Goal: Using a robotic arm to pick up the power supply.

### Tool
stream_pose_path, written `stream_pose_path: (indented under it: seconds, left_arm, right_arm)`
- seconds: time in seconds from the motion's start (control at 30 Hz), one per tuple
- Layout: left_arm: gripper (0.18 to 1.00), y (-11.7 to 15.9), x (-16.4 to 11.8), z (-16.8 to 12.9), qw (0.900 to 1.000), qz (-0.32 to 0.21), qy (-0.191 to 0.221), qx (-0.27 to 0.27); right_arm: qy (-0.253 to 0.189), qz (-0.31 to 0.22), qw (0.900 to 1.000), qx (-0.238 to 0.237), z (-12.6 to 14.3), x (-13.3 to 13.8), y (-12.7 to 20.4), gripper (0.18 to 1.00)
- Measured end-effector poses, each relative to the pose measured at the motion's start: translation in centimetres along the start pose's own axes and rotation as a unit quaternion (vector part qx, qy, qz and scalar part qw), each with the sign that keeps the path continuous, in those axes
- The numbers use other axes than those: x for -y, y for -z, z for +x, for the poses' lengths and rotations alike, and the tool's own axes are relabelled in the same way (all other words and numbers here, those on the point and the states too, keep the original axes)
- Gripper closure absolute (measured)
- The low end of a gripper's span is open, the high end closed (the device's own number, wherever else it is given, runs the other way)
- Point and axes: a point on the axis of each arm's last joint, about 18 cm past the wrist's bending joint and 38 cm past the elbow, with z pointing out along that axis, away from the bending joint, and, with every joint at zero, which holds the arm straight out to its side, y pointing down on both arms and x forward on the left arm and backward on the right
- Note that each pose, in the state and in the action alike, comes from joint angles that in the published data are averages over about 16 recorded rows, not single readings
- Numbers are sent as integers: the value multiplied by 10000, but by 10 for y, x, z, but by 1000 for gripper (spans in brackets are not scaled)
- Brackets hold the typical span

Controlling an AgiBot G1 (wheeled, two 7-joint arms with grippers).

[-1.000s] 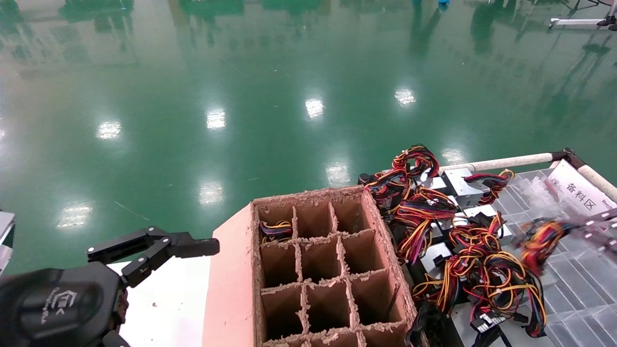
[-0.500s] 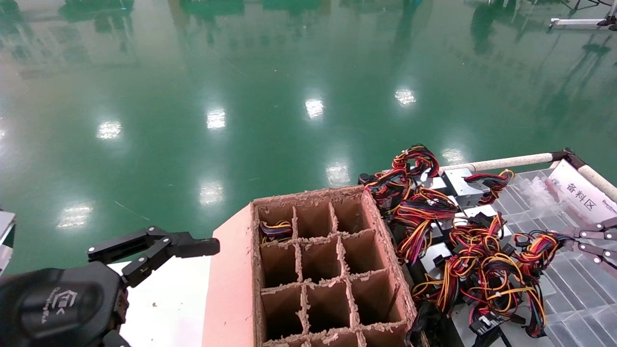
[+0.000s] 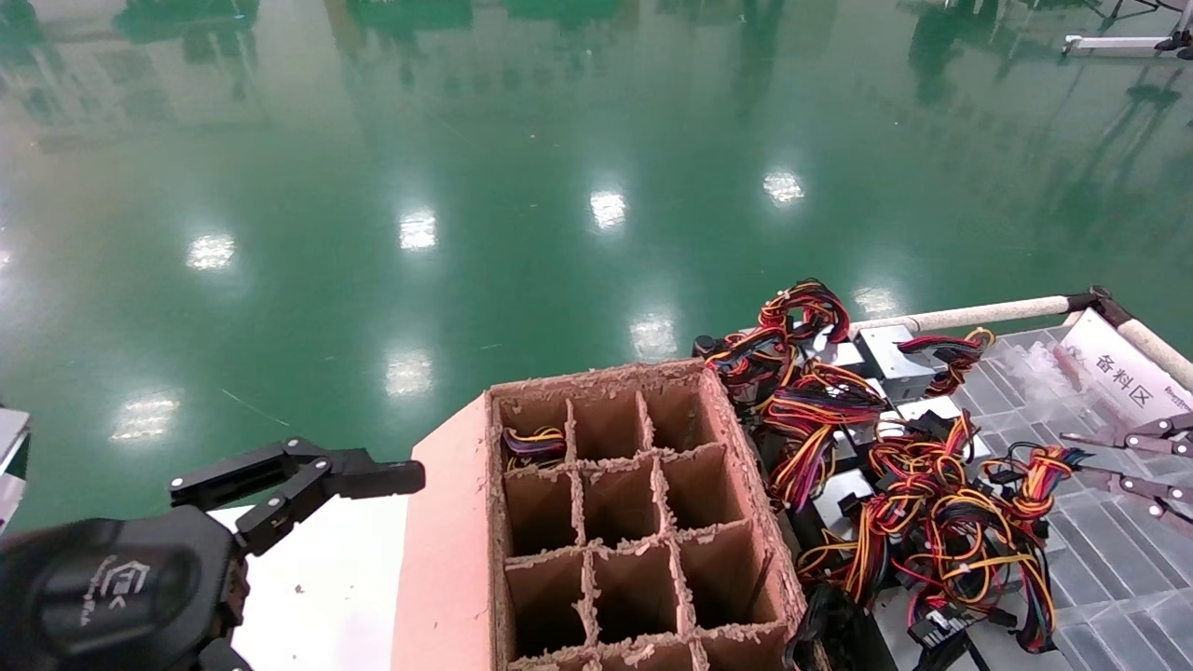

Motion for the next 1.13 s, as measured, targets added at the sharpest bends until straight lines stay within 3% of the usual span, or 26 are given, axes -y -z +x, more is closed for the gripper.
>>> stream_pose_path:
  seconds: [0.33, 0.87, 1.13]
  left_arm:
    - [184, 0, 0, 0, 10000, 0, 0, 0]
    - [184, 0, 0, 0, 10000, 0, 0, 0]
    - [184, 0, 0, 0, 10000, 0, 0, 0]
  right_arm:
    - [35, -1, 10000, -5, 1, 0, 0, 795]
    - [53, -9, 10000, -2, 1, 0, 0, 422]
    - [56, -11, 10000, -1, 1, 0, 0, 336]
